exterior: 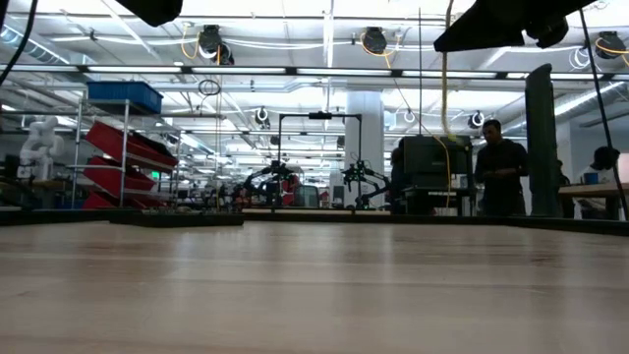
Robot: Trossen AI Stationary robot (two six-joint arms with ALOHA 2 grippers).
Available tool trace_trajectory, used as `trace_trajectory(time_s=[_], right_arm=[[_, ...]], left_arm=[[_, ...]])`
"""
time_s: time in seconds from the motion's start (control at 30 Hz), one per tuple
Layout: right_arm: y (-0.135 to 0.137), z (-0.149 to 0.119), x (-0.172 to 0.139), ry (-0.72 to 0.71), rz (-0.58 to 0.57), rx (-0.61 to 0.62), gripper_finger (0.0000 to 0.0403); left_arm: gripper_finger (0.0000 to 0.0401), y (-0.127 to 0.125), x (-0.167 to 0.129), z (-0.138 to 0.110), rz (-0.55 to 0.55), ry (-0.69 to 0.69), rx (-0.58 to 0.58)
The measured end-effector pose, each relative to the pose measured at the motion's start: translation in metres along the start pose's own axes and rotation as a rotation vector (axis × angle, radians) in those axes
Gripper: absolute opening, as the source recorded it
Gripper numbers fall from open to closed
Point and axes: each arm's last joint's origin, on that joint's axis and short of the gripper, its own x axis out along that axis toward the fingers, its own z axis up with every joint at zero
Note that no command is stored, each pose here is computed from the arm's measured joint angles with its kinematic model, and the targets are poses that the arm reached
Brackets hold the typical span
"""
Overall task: Coil cords
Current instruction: Coil the yellow wire onto the spool
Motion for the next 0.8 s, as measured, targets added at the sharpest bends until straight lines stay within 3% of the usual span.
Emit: trace_trajectory(time_s=[0.4, 0.8], right_arm=[[0.007, 0.007, -0.002, -0.016, 0.025, 0.029, 0.0001], [0.019, 0.008, 0.003, -0.006, 0.064, 0.026, 0.0000]], left_arm=[[0.0002, 0.002, 0.001, -0.005, 0.015, 0.046, 0.027], [0.0002, 0.013, 0.004, -0.014, 0.099, 0.113, 0.055]])
